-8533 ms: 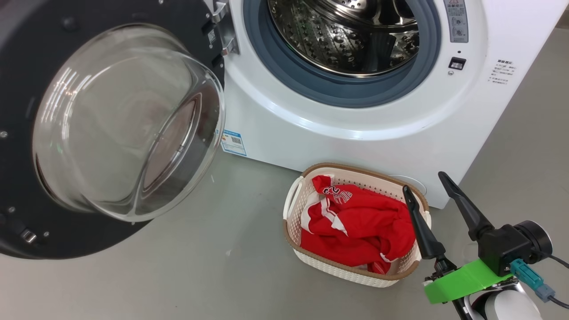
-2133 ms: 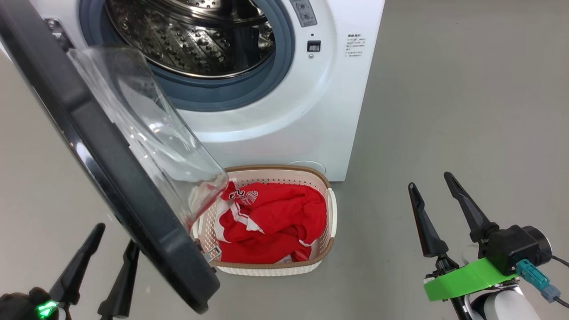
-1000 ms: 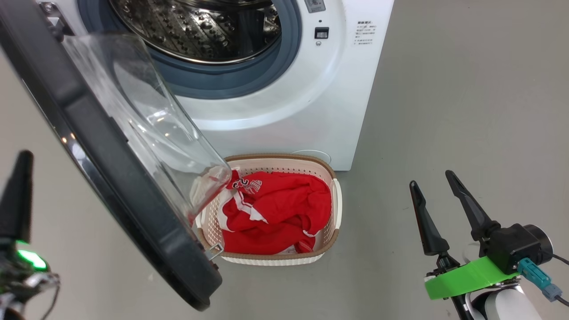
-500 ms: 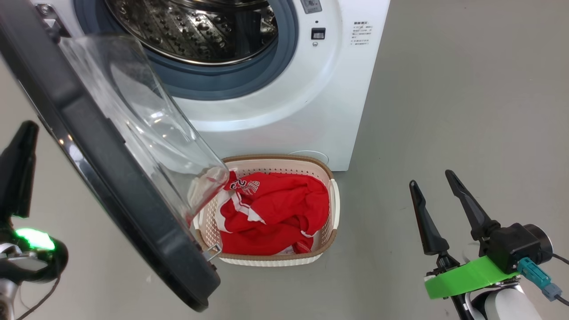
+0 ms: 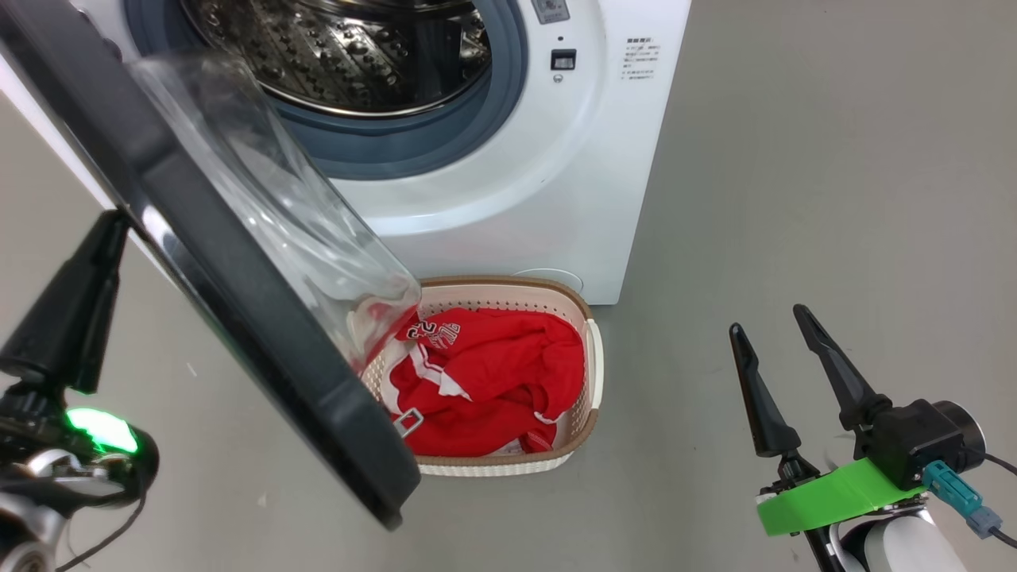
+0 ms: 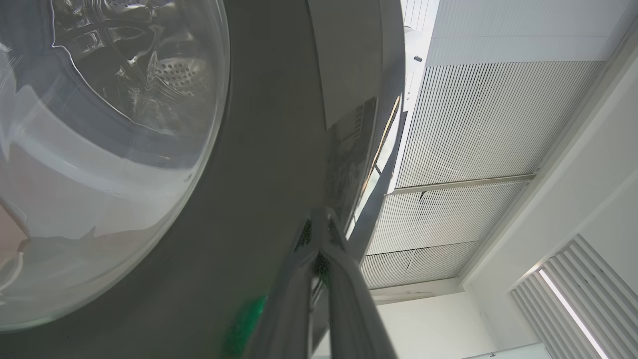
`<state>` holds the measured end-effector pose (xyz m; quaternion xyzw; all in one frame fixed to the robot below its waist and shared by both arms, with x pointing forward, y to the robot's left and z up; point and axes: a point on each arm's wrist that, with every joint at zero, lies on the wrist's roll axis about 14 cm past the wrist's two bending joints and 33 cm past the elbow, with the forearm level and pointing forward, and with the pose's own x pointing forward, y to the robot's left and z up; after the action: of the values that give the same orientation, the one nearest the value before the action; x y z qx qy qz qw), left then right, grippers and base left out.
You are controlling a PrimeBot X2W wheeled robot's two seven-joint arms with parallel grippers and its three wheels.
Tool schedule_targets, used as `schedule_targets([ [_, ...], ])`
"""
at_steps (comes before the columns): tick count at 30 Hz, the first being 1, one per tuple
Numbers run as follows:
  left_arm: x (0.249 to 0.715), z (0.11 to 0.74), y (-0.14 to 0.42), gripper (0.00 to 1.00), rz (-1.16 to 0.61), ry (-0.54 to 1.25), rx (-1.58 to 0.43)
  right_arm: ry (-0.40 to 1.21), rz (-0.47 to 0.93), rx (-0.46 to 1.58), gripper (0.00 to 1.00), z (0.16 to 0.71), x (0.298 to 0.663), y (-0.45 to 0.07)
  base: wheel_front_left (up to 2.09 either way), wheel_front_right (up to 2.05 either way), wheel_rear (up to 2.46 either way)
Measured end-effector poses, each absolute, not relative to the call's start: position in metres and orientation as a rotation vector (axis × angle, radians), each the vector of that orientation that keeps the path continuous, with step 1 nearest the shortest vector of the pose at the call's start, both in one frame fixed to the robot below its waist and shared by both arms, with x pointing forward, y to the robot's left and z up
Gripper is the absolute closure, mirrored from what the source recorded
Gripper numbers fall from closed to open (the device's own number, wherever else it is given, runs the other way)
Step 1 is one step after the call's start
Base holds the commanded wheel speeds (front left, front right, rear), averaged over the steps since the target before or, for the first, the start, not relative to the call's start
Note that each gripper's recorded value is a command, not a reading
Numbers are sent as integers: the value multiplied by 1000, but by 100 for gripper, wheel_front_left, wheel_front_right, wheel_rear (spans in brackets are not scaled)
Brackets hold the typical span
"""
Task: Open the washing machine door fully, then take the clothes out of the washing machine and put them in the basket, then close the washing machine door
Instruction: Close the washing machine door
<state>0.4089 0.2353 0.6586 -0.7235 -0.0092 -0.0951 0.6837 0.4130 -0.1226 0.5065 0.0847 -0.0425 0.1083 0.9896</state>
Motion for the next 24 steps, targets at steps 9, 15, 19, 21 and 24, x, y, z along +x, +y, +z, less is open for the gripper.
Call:
schedule_targets([
  [9,421,647,211,100,-235,31,-1642,-80,195,175,0,504,413,-130,0,0,0],
  [15,436,638,200,100,-235,43,-1634,-73,173,171,0,501,415,-138,0,0,0],
  [19,446,641,189,100,-279,36,-1611,-70,157,169,0,499,416,-143,0,0,0],
  [21,452,641,184,100,-295,33,-1610,-68,147,168,0,498,416,-147,0,0,0],
  [24,459,638,176,100,-302,35,-1616,-67,133,172,0,498,416,-151,0,0,0],
])
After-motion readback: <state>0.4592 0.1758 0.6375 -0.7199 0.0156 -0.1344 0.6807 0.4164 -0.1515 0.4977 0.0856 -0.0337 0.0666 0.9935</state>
